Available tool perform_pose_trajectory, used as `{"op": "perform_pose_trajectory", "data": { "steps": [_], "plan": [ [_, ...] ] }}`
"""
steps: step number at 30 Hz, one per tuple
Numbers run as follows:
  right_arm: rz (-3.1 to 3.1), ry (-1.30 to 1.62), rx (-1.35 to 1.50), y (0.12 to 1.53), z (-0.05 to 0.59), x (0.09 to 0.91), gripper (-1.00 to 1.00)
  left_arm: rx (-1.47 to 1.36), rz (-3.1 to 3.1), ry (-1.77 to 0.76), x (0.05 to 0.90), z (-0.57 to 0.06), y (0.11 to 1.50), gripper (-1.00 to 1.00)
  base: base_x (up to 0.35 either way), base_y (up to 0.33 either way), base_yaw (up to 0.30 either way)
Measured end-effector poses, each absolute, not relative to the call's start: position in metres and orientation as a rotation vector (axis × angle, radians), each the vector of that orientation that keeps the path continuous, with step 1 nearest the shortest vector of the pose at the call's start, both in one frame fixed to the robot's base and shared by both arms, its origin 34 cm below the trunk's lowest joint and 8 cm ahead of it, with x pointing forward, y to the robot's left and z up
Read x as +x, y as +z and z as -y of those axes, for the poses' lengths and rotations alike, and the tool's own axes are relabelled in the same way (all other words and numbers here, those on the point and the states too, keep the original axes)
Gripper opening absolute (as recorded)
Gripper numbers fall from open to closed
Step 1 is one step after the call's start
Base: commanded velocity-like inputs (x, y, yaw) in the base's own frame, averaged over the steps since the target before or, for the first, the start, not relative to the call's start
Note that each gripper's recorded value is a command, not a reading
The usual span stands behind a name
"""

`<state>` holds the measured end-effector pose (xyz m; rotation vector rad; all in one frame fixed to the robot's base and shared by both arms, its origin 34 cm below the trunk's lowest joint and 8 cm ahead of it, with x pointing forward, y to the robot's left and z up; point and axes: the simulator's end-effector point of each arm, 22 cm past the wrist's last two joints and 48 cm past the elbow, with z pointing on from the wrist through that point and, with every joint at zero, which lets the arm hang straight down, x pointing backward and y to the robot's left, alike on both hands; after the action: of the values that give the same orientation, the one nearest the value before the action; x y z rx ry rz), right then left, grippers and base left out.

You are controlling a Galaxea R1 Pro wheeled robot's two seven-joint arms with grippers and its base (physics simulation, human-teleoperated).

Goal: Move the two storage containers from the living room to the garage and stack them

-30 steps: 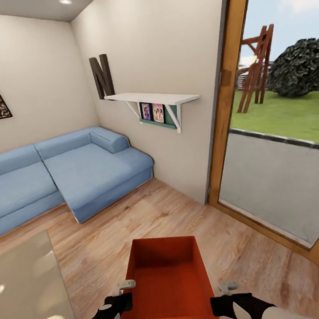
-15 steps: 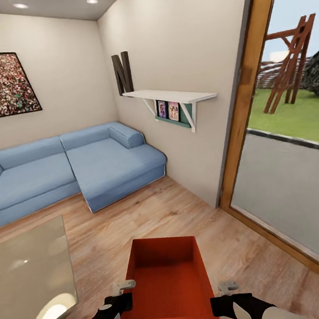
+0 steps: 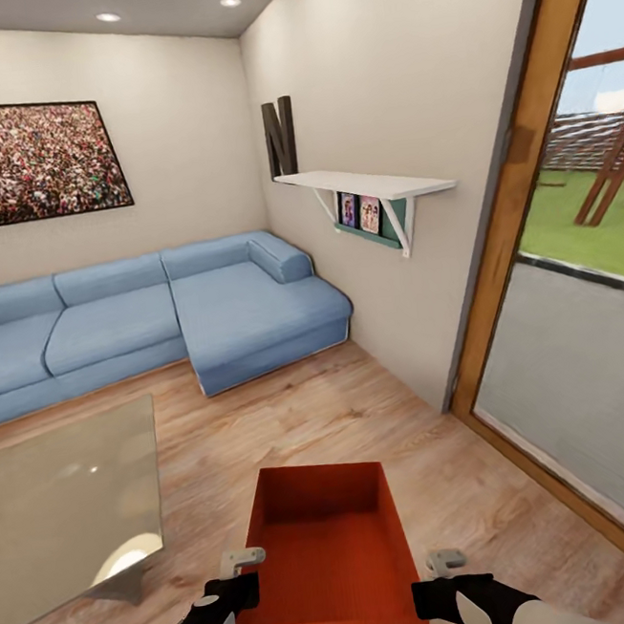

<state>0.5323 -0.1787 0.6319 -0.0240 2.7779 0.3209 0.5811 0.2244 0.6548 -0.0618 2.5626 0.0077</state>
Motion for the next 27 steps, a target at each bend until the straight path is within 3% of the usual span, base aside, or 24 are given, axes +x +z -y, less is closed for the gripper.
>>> {"op": "perform_pose_trajectory", "data": {
  "steps": [27],
  "plan": [
    [-2.778,0.321,-0.025,0.632,0.1787,0.5325,-1.0,-0.062,-2.562,0.008,0.5811,-0.2244,0.6548,-1.0,-0.095,-0.296,0.28]
  ]
}}
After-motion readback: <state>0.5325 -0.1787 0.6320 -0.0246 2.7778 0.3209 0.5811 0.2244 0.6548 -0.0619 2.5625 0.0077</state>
